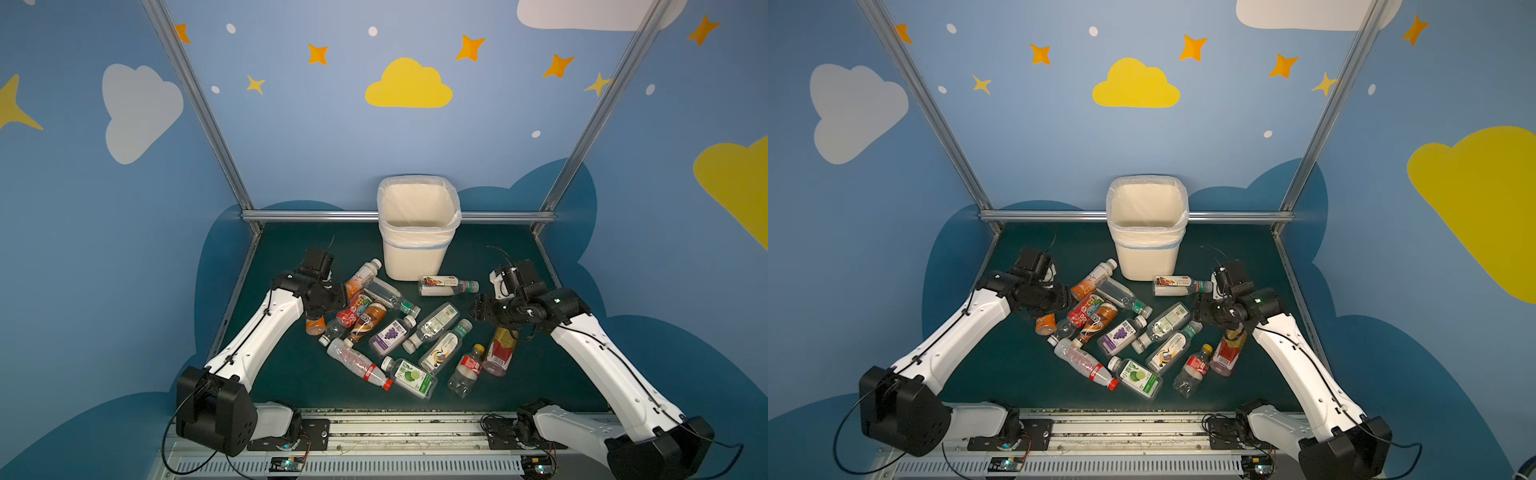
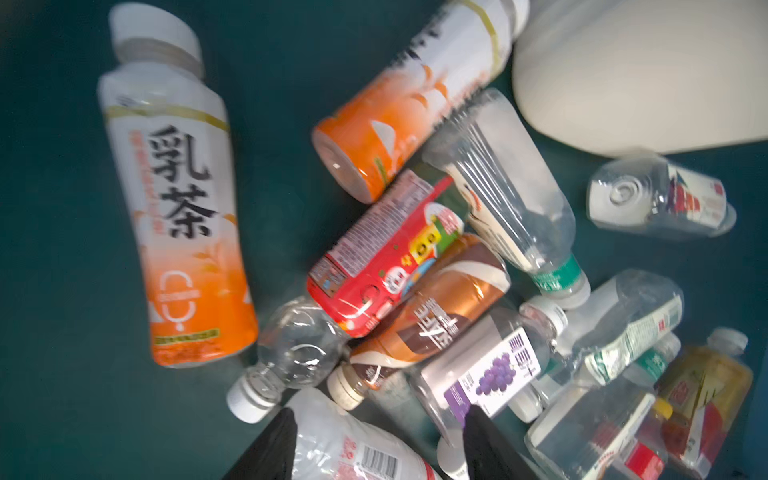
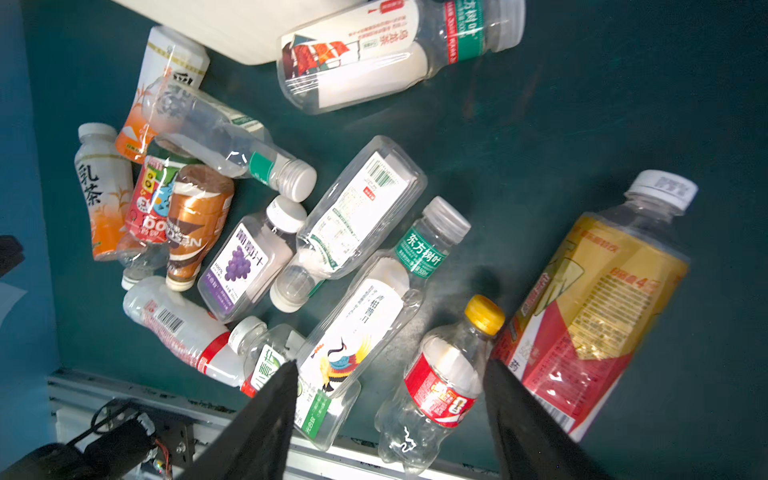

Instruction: Throw the plastic bottles in the bin

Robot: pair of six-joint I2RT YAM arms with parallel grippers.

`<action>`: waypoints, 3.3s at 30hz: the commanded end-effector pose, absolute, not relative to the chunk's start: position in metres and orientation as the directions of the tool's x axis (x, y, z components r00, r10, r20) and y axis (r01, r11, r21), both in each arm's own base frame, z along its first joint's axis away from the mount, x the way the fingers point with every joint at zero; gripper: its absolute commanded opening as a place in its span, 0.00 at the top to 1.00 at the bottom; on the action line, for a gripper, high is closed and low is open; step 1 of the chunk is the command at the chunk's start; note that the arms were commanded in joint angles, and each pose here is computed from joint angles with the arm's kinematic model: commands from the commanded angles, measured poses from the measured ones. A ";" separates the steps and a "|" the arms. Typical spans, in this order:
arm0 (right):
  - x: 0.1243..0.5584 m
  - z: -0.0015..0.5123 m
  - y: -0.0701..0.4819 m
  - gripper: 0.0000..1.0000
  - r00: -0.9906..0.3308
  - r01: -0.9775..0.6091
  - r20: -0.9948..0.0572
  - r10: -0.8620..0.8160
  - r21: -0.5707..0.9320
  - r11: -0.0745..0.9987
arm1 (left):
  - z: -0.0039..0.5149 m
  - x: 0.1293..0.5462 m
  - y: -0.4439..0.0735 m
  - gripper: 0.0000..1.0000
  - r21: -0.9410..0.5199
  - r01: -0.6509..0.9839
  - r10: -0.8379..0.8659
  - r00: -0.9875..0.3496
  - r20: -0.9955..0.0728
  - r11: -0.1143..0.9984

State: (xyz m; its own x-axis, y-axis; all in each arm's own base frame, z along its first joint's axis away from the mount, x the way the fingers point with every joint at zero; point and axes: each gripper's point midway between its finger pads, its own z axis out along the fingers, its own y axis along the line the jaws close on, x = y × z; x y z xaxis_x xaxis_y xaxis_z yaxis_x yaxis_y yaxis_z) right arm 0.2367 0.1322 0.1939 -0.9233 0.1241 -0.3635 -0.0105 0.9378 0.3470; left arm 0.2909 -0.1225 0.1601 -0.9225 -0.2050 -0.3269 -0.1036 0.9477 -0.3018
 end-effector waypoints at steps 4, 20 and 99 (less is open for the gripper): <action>0.225 0.176 0.150 0.32 -0.952 -0.026 -0.289 0.103 0.410 0.912 | 0.156 0.274 -0.142 0.37 -0.238 -0.016 -0.103 -0.929 -0.356 0.971; 0.208 0.160 0.151 0.32 -0.963 -0.060 -0.263 0.054 0.406 0.912 | 0.126 0.292 -0.175 0.34 -0.132 0.104 0.060 -0.951 -0.303 0.986; 0.212 0.159 0.136 0.27 -0.963 -0.051 -0.265 0.036 0.314 0.948 | 0.098 0.335 -0.199 0.52 -0.011 0.253 0.245 -0.947 -0.208 0.968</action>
